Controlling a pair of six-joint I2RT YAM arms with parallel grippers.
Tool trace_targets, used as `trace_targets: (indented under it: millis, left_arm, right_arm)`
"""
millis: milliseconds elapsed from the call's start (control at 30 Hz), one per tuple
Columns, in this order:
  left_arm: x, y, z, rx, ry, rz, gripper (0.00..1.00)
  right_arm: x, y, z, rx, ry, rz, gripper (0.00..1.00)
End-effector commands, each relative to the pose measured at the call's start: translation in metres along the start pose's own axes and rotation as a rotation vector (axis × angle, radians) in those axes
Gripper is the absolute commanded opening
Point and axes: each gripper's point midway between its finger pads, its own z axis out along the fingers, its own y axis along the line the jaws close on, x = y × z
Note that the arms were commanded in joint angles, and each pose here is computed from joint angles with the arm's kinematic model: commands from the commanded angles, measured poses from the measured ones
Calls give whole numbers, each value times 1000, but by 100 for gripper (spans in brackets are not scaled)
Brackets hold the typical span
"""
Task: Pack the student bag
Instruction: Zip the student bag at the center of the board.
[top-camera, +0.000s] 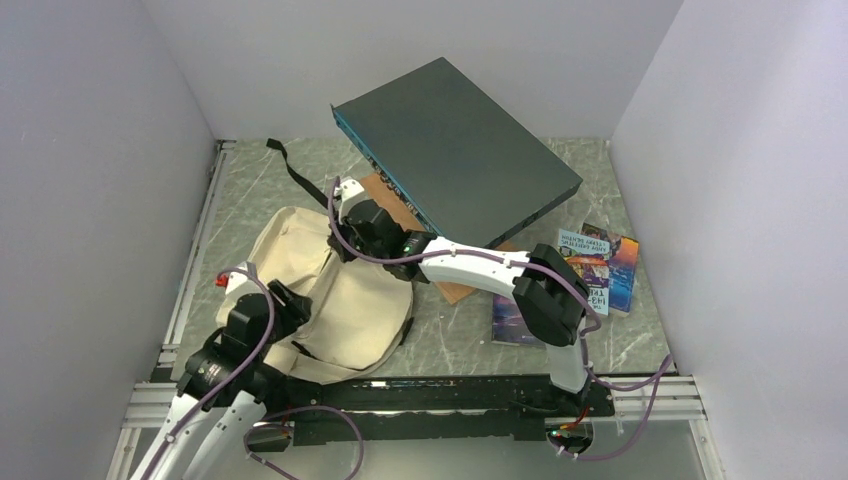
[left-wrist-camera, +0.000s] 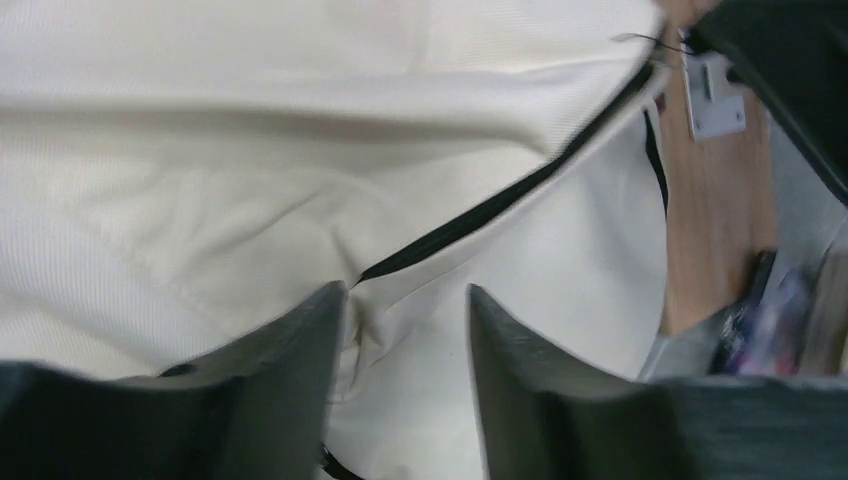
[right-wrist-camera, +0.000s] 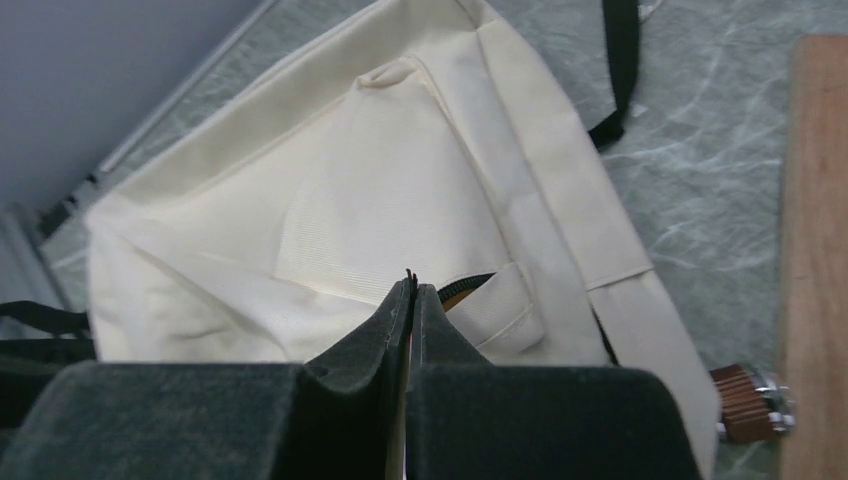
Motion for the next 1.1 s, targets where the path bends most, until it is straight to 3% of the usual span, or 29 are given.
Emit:
trace_targets:
  millis: [0,67,200,467,633,733,800,833,1067]
  left_arm:
    - [-48,-61,-23,262,-153,233,67]
    - [-49,-72,-21,287,-130,304,72]
    - [-34,-92,-3,326,-14,445,73]
    - [-27,-78,31,209,5,482,60]
    - [-12,-46,43,63,83,487,47]
    - [-10,-39,42,30,94,468,28]
    - [-12,-39,41,20,88,455,6]
    - [-12,-36,39,2,98,453,0]
    - [-2,-44,7,19,205,344,0]
  right_arm:
    - [-55,19,-17,-124,-134,165,0]
    - [-54,22,-15,-135,-127,189,0]
    - [-50,31,-18,-183,-106,222,0]
    - [-60,33,-29,-183,-120,238,0]
    - [-66,26,-27,-138,-141,235,0]
    - [-72,9,-25,-39,-164,205,0]
    - [-80,-1,-28,12,-185,177,0]
    - [-85,-6,-30,39,-194,156,0]
    - [-109,-50,-28,226,-219,36,0]
